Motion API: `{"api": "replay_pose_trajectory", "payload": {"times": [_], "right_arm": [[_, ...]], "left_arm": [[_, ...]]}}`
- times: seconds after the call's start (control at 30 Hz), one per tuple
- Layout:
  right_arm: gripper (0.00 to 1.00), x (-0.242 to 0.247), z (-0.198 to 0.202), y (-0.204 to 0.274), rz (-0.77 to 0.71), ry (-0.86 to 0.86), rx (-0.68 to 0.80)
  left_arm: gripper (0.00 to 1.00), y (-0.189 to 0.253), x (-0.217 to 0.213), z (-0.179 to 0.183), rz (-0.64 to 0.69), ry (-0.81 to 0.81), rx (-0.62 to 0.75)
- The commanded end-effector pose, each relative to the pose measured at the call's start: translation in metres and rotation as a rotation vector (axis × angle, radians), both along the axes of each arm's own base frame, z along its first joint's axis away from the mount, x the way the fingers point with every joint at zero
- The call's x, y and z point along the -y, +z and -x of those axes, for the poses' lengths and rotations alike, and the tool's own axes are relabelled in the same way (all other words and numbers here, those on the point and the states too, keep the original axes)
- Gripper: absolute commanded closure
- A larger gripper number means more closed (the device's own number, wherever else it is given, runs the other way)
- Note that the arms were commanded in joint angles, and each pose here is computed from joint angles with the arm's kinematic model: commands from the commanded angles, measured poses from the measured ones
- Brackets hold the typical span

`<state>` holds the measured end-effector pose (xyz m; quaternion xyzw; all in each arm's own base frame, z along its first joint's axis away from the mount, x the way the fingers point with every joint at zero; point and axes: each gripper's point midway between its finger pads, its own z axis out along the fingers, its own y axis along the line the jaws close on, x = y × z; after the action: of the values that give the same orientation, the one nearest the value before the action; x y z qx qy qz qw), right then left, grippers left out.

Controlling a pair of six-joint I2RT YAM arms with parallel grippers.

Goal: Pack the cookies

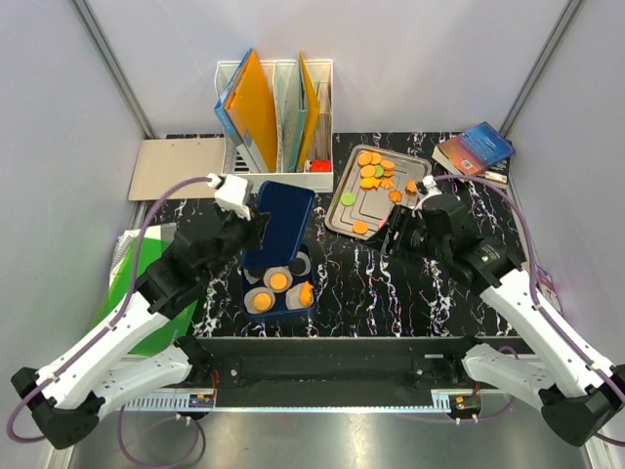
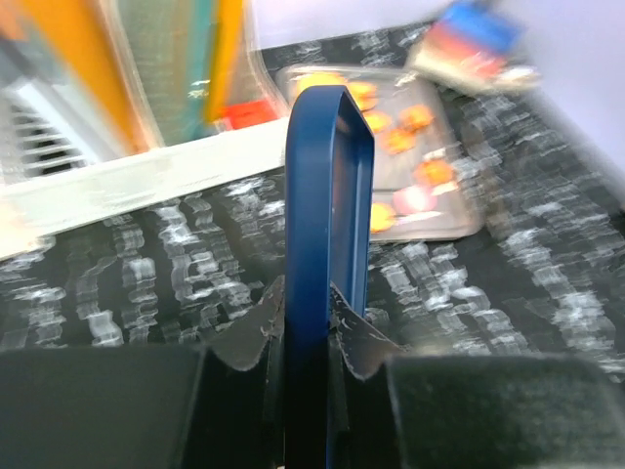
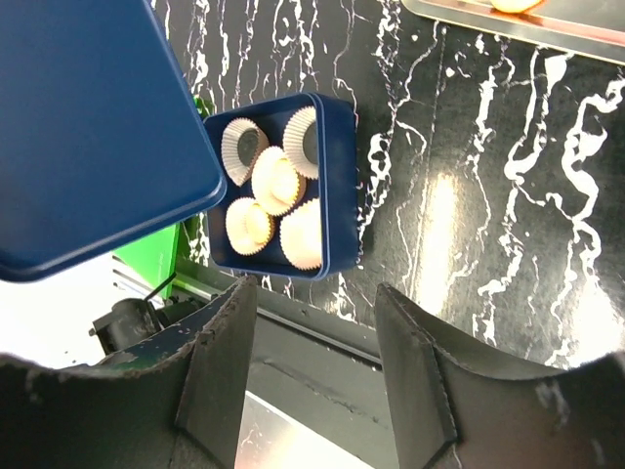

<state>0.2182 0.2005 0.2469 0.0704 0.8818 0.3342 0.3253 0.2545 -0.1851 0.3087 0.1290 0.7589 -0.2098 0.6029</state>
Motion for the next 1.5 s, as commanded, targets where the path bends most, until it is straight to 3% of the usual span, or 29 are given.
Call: {"api": "replay_pose_trajectory", "payload": {"times": [0.0,0.07,0.2,0.33,0.37,0.4,0.43,0.47,0.5,0.53,0.57,0.6,0.63,0.93,1.27,1.47], "right_arm": [[0.39,-0.017,-0.017,0.041,-0.083,0.019,0.106],[0.39,-0.02,-0.022,0.046,-0.083,0.026,0.118],[0.37,-0.031,-0.037,0.057,-0.076,0.045,0.146],[0.35,-0.034,-0.046,0.069,-0.073,0.047,0.178],[0.34,-0.034,-0.047,0.071,-0.07,0.048,0.19],[0.34,-0.033,-0.049,0.075,-0.073,0.046,0.201],[0.33,-0.034,-0.049,0.076,-0.073,0.048,0.205],[0.32,-0.034,-0.049,0.078,-0.076,0.052,0.213],[0.32,-0.036,-0.049,0.077,-0.077,0.057,0.213],[0.32,-0.036,-0.049,0.076,-0.079,0.062,0.21],[0.31,-0.037,-0.049,0.073,-0.077,0.066,0.206],[0.3,-0.038,-0.05,0.07,-0.076,0.071,0.202],[0.3,-0.039,-0.05,0.068,-0.079,0.075,0.196],[0.24,-0.045,-0.049,0.064,-0.136,0.152,0.188],[0.24,-0.068,-0.042,0.029,-0.216,0.306,0.074],[0.25,-0.088,-0.036,0.039,-0.341,0.412,0.073]], "left_arm": [[0.88,0.027,-0.032,-0.004,-0.23,0.213,0.163],[0.89,0.031,-0.042,-0.002,-0.368,0.303,0.21],[0.92,0.028,-0.014,0.01,-0.712,0.319,0.34],[0.94,0.024,0.007,0.019,-0.848,0.341,0.414],[0.96,0.026,0.02,0.023,-0.815,0.338,0.438],[0.97,0.017,0.021,0.026,-0.911,0.324,0.467],[0.98,0.021,0.023,0.028,-0.851,0.357,0.474],[1.0,0.015,0.032,0.032,-0.878,0.345,0.492],[1.0,0.008,0.031,0.034,-0.979,0.33,0.524],[1.0,0.015,0.031,0.036,-0.874,0.374,0.532],[1.0,0.008,0.039,0.04,-0.898,0.365,0.56],[1.0,0.004,0.036,0.043,-1.048,0.354,0.617],[1.0,0.013,0.034,0.046,-0.949,0.392,0.653],[1.0,-0.009,0.072,0.061,-1.078,0.303,0.76],[1.0,-0.007,0.076,0.068,-1.052,0.279,0.784],[1.0,-0.008,0.081,0.072,-1.041,0.267,0.792]]}}
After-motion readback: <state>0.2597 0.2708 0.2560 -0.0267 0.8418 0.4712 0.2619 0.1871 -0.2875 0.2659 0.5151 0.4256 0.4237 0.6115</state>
